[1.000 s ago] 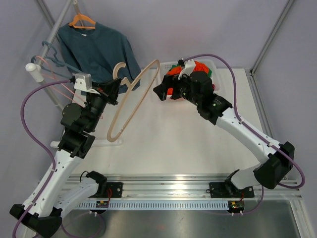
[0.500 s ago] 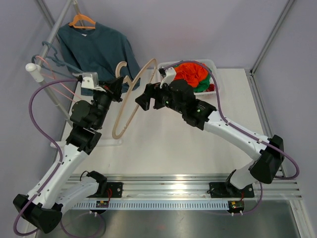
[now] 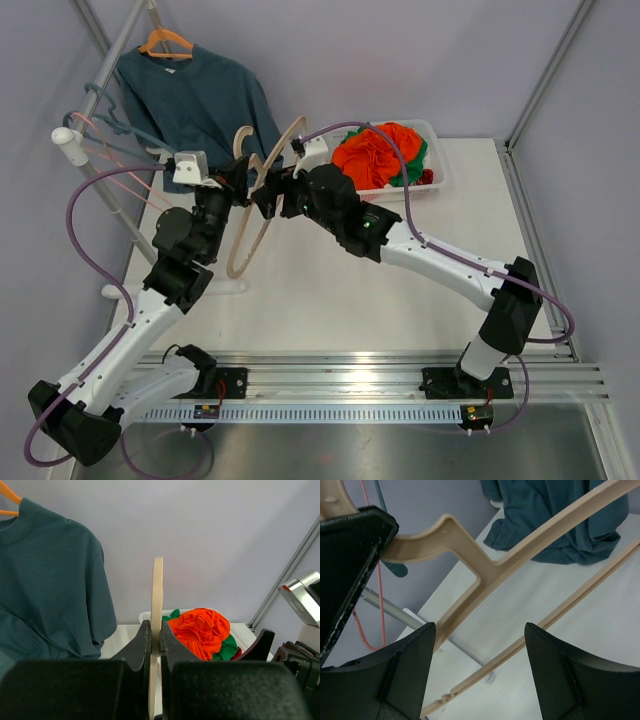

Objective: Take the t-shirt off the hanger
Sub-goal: Pass the hanger from the left arm to the right

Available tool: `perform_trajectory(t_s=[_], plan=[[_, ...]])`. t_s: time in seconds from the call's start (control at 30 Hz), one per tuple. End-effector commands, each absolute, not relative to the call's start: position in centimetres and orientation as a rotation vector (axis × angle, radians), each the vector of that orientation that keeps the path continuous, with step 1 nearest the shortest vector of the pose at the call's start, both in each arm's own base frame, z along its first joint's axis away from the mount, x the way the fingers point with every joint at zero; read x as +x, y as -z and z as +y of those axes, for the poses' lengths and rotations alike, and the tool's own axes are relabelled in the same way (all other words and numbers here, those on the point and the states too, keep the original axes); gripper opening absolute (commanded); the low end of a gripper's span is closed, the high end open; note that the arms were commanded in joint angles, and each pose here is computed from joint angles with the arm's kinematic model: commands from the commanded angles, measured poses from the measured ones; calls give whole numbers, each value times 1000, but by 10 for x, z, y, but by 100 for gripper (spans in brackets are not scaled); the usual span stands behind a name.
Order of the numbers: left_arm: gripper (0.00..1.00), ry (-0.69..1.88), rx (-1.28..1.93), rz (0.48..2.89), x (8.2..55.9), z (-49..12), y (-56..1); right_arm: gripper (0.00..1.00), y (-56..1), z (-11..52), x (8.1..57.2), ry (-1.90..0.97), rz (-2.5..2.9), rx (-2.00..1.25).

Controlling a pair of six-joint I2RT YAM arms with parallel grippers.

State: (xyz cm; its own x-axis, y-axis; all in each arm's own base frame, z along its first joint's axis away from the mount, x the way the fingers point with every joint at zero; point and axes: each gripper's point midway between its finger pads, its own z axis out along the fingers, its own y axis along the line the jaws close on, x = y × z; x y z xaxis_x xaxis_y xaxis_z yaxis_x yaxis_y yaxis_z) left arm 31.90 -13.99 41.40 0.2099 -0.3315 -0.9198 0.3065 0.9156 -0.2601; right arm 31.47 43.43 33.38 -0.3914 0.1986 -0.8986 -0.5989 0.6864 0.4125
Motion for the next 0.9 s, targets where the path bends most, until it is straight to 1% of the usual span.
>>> perform_trajectory(t_s=[0.0,0.17,0.33,0.67,0.87], plan=[[0,426,-70,1186,316,-132,-441,78,-379,435,328,-857,1603,-257],[0,408,-69,1214,318,-132,-441,74,-384,441,326,-810,1532,-304],[0,406,-66,1240,319,-133,-440,74,-388,441,327,-786,1464,-320],[0,410,-57,1298,313,-132,-444,71,-378,446,334,-653,1360,-479],[0,437,-21,1348,311,-140,-442,68,-372,447,336,-623,1332,-503]])
